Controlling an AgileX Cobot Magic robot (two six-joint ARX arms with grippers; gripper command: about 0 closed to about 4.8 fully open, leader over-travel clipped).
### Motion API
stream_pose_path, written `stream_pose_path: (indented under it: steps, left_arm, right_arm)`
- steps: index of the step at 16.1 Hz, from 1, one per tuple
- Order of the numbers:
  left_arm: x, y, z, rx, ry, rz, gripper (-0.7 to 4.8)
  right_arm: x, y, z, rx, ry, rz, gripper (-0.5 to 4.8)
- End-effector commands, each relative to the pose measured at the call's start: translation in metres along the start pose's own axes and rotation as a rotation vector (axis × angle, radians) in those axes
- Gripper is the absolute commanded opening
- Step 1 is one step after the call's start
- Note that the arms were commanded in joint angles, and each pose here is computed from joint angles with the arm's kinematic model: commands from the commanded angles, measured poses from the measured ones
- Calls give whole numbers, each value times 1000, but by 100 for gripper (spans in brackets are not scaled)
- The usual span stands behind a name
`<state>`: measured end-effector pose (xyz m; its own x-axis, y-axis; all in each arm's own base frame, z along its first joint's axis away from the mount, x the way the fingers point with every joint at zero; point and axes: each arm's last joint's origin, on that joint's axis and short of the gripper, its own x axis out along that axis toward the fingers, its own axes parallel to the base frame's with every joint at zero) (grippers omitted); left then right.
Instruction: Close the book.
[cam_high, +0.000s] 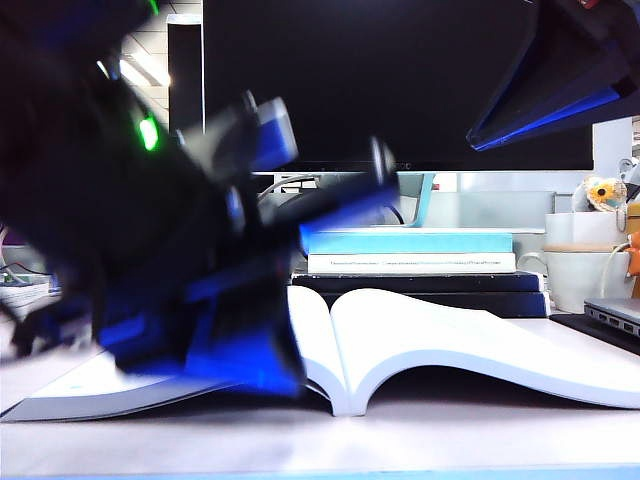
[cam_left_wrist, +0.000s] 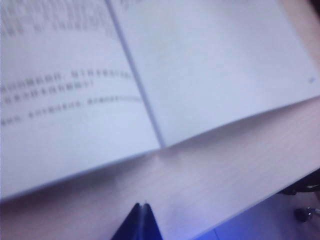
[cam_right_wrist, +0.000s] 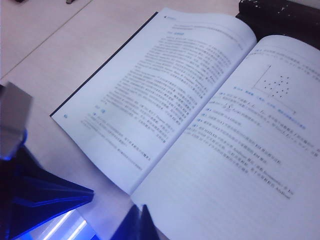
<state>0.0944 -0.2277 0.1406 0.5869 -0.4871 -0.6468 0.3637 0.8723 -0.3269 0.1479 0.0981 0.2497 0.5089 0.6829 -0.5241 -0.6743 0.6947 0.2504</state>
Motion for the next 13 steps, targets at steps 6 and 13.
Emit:
stream_pose_path:
  steps: [6,13]
  left_arm:
    - [8,1,-2,-44,-39,54,-5]
    - [29,-6,-4,-40,-21,122,-5]
  right_arm:
    - [-2,5,-5,63,69,161,-2]
    - [-4,8,-5,96,77,262,-2]
